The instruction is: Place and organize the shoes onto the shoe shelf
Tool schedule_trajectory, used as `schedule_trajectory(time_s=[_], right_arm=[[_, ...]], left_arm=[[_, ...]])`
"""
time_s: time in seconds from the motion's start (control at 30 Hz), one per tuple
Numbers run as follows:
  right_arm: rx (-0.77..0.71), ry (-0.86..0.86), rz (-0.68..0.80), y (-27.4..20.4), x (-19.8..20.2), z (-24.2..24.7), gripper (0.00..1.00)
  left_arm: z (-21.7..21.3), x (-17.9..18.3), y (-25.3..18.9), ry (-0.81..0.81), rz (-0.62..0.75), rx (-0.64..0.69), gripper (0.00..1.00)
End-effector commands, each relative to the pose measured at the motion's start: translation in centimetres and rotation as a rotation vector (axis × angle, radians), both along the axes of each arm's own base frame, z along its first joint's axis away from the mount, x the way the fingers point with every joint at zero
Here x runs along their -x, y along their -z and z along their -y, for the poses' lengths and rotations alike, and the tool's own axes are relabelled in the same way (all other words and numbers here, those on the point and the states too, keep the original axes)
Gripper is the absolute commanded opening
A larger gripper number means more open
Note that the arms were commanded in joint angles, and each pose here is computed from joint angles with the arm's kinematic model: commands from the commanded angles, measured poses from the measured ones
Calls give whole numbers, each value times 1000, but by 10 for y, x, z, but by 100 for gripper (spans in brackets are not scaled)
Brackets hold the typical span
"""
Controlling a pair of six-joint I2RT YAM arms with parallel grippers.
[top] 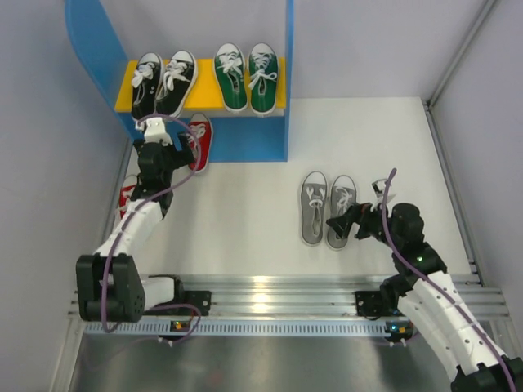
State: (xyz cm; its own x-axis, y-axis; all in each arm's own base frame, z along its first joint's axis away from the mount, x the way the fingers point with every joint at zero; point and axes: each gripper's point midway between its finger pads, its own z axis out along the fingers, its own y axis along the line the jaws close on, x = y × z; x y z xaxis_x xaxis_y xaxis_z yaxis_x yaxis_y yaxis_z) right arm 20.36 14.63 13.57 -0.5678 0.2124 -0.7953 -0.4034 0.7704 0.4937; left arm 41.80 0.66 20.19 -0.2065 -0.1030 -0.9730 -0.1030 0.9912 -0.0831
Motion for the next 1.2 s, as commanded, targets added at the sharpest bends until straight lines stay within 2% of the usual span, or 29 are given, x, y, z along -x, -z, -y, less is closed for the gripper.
schedule_trajectory(time_s=[0.0, 0.03, 0.1, 0.13, 0.27, 0.33, 0.4, 0.5, 0.77, 1.0, 1.17], right_arm=[[-27, -39, 65, -18, 3, -6, 99], [-32, -44, 73, -20, 5, -7, 99], [-40, -58, 76, -22, 7, -9, 100], [-41, -65, 78, -22, 8, -9, 100], [-47, -93, 72, -22, 9, -13, 99], [-53, -104, 73, -23, 10, -15, 99], [-54, -109, 74, -24, 10, -16, 99], [-60, -115, 75, -24, 11, -17, 100], [-72, -152, 64, -23, 15, -22, 99], [-74, -183, 48, -21, 21, -26, 99], [-74, -186, 53, -21, 23, -26, 100]], left_arm=[[-20, 43, 2, -151, -96, 7, 98], [-30, 66, 8, -229, -154, 12, 98], [-35, 87, 9, -268, -192, 17, 98], [-38, 103, 22, -290, -269, 0, 98], [-52, 135, 30, -356, -384, -54, 98], [-48, 135, 19, -322, -366, -39, 98], [-57, 140, 16, -362, -405, -76, 98], [-68, 151, 31, -369, -580, -171, 98], [-93, 160, 52, -417, -696, -84, 98], [-114, 164, 111, -454, -933, 18, 98], [-127, 171, 132, -495, -1011, 108, 97]])
